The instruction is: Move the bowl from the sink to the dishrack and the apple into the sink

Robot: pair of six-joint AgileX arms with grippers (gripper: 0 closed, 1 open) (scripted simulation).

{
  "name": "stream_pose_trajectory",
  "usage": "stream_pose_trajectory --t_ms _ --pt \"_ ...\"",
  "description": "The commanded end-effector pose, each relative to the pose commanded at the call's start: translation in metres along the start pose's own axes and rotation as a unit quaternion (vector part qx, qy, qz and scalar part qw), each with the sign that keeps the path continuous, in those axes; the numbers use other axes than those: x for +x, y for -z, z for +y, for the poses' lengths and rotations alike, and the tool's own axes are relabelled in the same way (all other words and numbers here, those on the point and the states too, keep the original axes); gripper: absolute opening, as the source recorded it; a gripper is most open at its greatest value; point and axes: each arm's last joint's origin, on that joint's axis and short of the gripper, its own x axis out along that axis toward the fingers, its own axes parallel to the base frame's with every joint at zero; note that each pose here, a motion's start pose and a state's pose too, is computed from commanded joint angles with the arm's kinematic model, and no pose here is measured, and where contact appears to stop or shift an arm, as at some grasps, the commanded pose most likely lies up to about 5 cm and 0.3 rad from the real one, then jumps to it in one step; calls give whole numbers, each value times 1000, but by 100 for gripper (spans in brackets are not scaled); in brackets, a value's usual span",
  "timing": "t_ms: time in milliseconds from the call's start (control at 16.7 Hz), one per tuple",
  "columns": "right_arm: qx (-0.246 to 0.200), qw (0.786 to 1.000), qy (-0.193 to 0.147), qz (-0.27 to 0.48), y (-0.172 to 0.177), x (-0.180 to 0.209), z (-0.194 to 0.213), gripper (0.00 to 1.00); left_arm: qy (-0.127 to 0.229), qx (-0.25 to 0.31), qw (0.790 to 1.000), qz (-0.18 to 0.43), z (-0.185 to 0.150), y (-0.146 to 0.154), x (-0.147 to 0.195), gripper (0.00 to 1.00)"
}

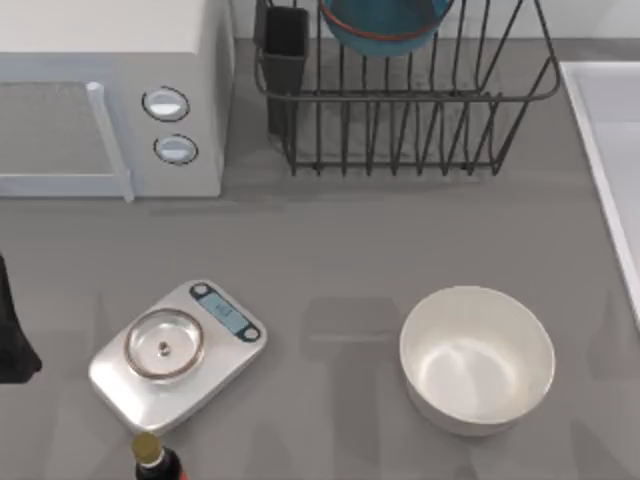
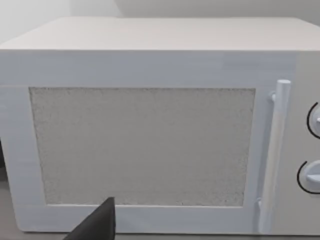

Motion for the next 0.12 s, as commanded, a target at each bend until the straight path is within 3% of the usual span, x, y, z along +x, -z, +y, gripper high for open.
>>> stream_pose_trajectory --t_ms 120 --pt "0 1000 0 1 1 0 0 100 0 0 1000 0 0 0 0 100"
